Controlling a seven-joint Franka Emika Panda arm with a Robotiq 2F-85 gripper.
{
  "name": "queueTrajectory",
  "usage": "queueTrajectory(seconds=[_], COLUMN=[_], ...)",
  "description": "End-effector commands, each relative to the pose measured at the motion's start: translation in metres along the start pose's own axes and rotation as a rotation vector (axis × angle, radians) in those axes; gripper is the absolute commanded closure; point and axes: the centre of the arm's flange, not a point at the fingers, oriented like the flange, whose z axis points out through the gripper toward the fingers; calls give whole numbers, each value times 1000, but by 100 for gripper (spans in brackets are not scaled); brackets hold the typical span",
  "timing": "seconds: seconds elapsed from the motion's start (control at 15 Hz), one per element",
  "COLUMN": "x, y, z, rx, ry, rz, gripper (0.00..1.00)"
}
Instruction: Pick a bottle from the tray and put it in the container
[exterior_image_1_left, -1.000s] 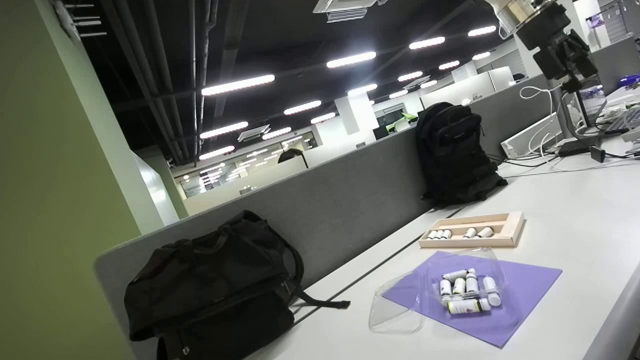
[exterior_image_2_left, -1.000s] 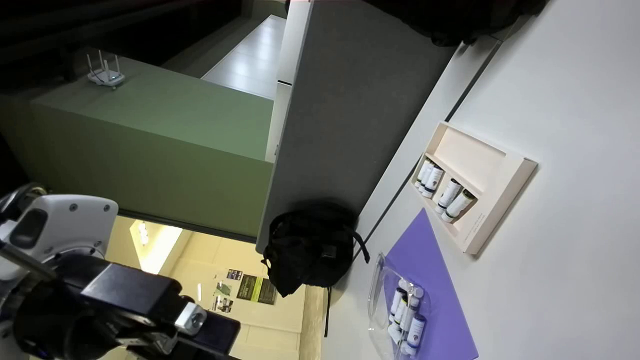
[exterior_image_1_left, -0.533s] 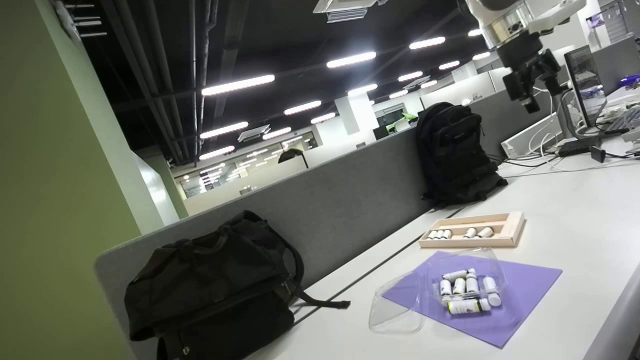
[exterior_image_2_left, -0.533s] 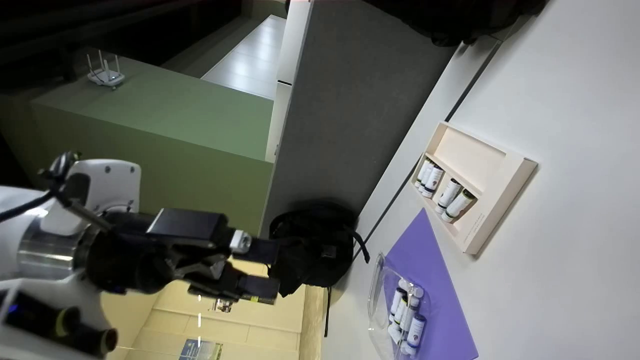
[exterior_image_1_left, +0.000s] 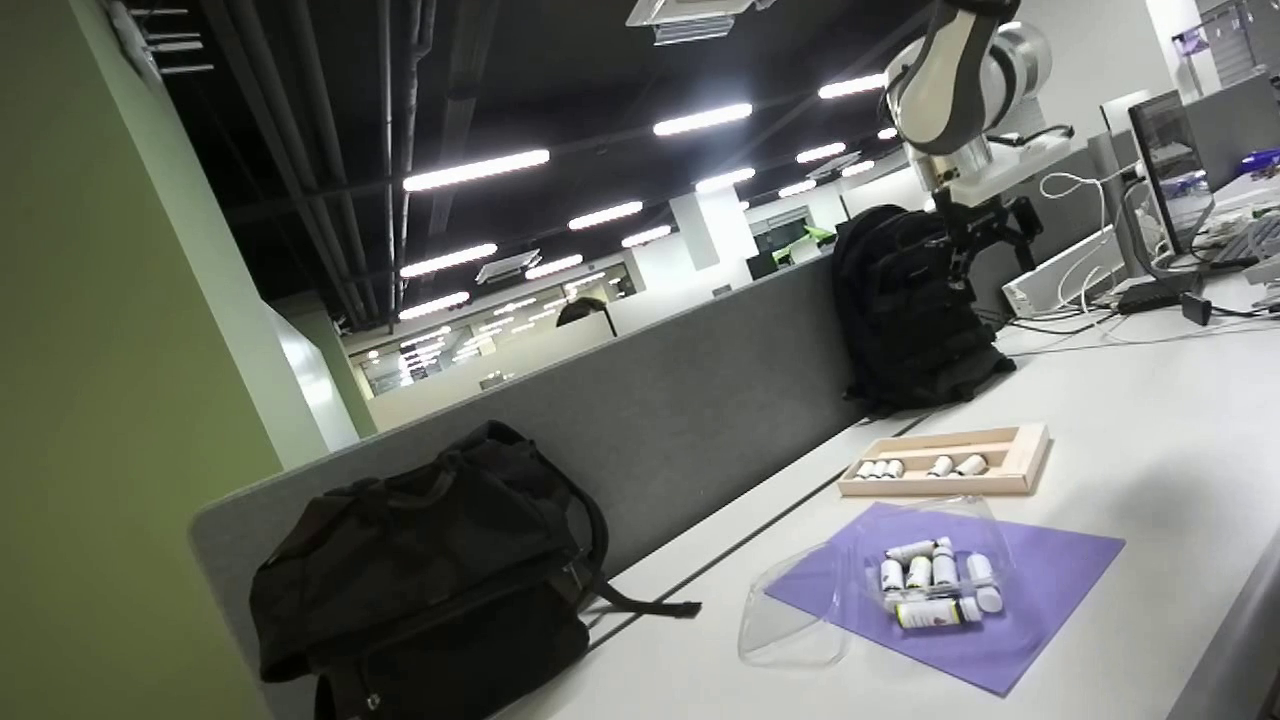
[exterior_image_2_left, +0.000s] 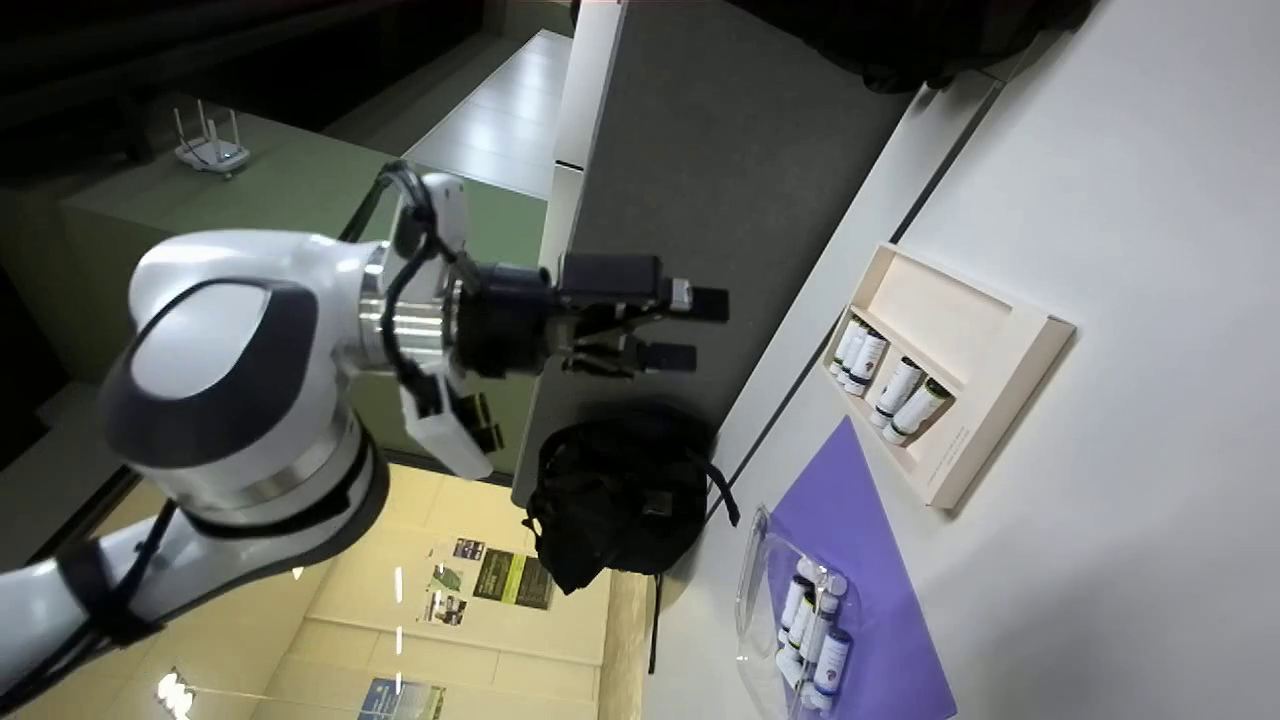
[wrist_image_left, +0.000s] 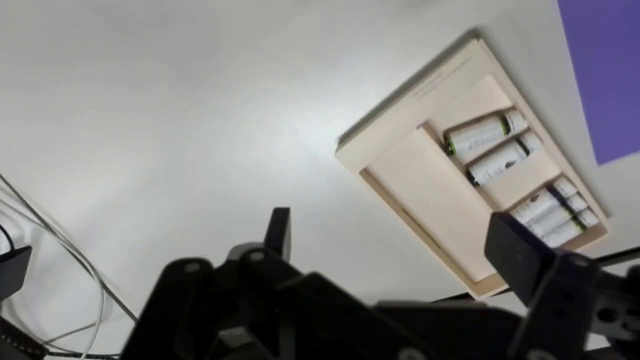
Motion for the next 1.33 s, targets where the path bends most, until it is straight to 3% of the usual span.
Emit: queueTrajectory(seconds=[0.0,0.07,0.2,0.47,0.73,1.27], x=[88,35,46,41,58,62], y=[-4,2,2,-1,-20,-53], z=[33,20,35,27,62,133], rx=[41,32,26,31,56,198], ry=[3,2,-9,-2,-57,-99], rz=[192,91,92,87,315,679], gripper=[0,0,0,0,0,0])
